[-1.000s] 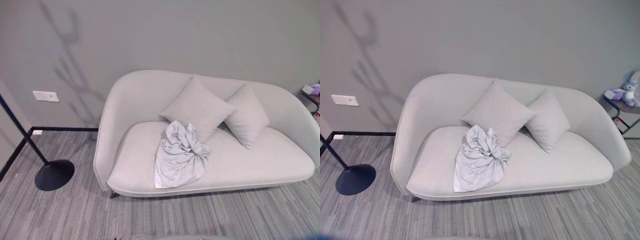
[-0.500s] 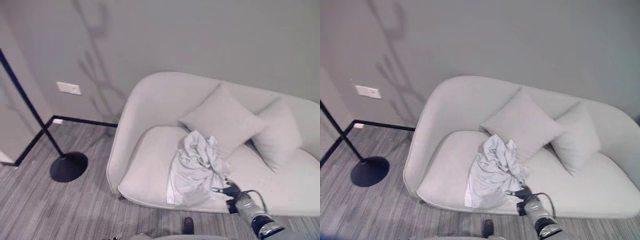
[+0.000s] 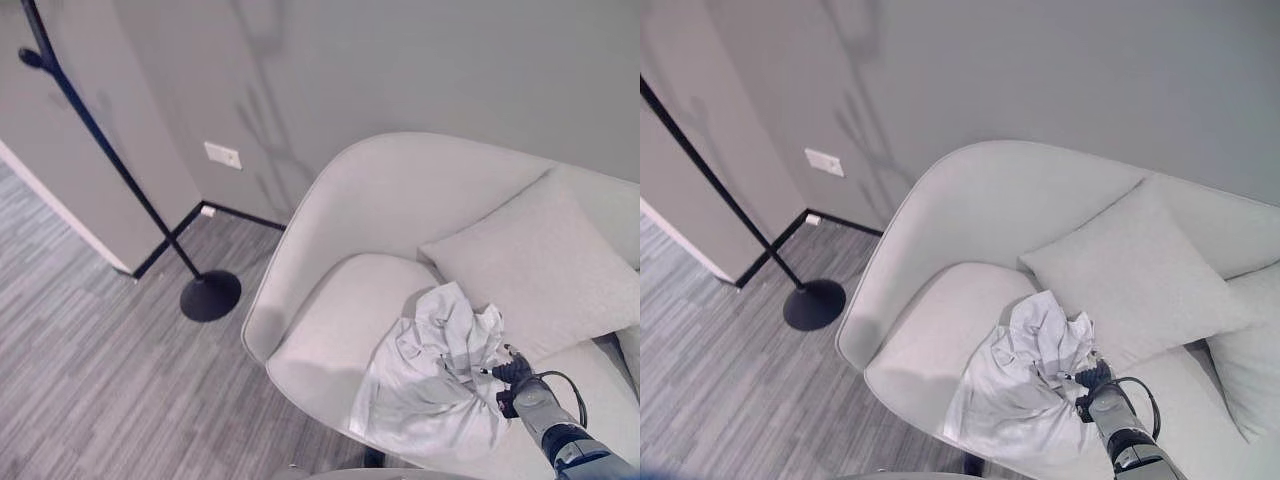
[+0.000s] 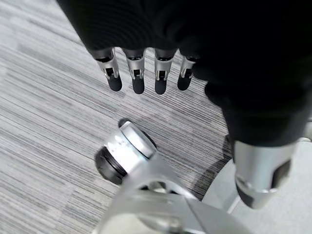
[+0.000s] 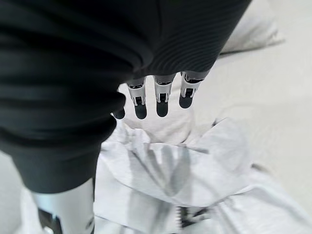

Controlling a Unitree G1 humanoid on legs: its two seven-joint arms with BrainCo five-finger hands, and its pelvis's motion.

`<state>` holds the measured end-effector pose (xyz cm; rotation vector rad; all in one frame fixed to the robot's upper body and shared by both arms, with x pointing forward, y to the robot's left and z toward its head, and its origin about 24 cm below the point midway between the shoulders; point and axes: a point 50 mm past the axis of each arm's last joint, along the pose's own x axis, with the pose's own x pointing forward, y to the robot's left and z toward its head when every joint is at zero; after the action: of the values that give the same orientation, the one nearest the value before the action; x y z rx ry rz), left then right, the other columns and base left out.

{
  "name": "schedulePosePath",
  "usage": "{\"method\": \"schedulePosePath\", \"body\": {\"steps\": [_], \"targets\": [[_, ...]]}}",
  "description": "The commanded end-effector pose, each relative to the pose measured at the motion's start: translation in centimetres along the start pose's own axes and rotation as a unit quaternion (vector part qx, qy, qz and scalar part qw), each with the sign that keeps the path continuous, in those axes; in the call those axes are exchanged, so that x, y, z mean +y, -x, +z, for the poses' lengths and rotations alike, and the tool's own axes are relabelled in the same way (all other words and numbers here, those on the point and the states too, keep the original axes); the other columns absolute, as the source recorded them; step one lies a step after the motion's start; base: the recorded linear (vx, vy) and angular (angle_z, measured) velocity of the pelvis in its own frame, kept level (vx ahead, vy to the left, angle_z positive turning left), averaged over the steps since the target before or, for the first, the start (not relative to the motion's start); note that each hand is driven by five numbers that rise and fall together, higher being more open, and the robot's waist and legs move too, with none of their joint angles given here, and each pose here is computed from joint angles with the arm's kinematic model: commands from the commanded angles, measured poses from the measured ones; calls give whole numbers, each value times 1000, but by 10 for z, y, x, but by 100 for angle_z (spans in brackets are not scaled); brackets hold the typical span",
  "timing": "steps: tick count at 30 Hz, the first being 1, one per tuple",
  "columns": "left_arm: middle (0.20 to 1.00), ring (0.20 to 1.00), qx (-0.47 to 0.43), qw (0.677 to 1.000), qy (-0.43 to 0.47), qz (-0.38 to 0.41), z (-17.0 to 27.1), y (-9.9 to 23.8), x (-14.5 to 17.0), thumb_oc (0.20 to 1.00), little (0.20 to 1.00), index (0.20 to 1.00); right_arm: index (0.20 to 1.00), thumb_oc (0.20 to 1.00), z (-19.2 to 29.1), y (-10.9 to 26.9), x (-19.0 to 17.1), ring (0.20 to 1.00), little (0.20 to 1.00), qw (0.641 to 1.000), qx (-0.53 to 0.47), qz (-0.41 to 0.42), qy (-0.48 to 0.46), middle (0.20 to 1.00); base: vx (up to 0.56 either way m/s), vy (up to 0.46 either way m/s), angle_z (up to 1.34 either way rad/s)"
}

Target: Hang the clothes on the sofa on the clothes rack.

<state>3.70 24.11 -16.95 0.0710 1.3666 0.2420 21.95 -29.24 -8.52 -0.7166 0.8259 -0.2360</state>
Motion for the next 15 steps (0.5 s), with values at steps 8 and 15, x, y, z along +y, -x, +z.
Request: {"method": "schedulePosePath", "body": {"steps": [8,15], "targets": [[1000,1000,-147,988,-25,38,67,2,-11,1000,1000,1000,1000,1000,51,-14,-90,1000,1000,975,-20,-222,18,1000,-70,11,22],[1000,1000,-188,972,-115,88,74,5,-26,1000,1000,1000,1000,1000,78,-4,-94,1000,1000,926,-80,-368,-6,1000,4,-9,12]]}}
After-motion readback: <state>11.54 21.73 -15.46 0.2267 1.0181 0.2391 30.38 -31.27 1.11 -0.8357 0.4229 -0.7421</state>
